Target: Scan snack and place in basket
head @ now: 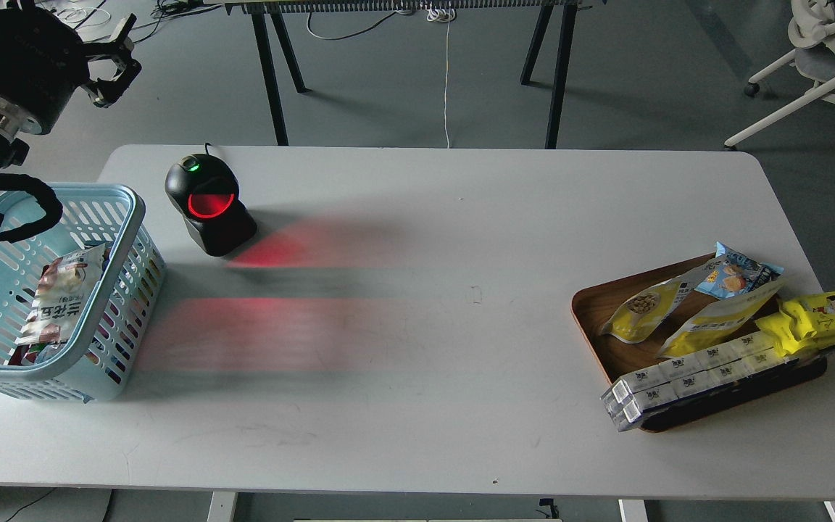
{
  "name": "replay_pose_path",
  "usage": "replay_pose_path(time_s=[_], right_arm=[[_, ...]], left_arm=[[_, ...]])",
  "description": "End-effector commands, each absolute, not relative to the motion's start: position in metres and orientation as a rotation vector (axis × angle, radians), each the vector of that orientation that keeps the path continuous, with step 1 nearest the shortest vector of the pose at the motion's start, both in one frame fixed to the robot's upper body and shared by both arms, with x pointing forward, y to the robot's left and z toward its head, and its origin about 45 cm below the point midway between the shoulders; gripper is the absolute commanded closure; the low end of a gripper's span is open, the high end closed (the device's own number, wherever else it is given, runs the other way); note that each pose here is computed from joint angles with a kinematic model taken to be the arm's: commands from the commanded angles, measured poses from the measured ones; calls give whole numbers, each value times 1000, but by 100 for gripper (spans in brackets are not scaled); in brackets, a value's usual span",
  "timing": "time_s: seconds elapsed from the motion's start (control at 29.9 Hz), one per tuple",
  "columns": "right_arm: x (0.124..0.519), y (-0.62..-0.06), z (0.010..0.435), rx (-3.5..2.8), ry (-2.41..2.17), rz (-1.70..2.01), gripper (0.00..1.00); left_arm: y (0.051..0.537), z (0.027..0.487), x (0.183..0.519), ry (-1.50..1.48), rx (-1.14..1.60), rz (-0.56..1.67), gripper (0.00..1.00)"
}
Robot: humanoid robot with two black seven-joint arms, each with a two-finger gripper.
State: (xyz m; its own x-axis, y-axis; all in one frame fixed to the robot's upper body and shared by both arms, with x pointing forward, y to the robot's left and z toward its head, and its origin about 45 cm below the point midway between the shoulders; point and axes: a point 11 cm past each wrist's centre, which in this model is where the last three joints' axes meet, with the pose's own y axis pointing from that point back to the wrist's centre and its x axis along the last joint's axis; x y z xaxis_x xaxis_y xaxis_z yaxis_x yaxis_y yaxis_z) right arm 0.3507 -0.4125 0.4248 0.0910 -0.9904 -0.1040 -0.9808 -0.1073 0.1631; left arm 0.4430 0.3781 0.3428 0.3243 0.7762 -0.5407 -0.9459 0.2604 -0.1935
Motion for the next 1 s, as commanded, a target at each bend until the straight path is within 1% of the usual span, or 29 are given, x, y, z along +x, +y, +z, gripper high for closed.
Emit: replay_pose_path(time_s=[0.0, 0.1, 0.2, 0.37, 0.4, 0.5, 0.67, 0.84, 0.97], right_arm=[[346, -414, 421, 2215, -1935, -134, 1], [343, -415, 410, 2180, -1801, -17, 1], [340, -415, 409, 2155, -1706, 79, 2], [342, -440, 405, 2043, -1617, 200, 2], [343, -447, 408, 2027, -1603, 222, 2], [350, -458, 436, 2016, -1590, 323, 2], [361, -454, 463, 1995, -1472, 496, 3], [379, -443, 466, 1989, -1373, 549, 5], [400, -426, 483, 1991, -1313, 623, 5]], left_arm=[[373, 339, 444, 381, -538, 1195, 0], [369, 337, 444, 386, -534, 1189, 0], [369, 337, 444, 387, -534, 1188, 0], [369, 337, 444, 385, -534, 1187, 0], [369, 337, 444, 386, -535, 1186, 0], [368, 337, 444, 387, -537, 1186, 0], [368, 337, 444, 387, -537, 1186, 0], [368, 337, 445, 388, -537, 1185, 0], [368, 337, 445, 387, -539, 1185, 0]])
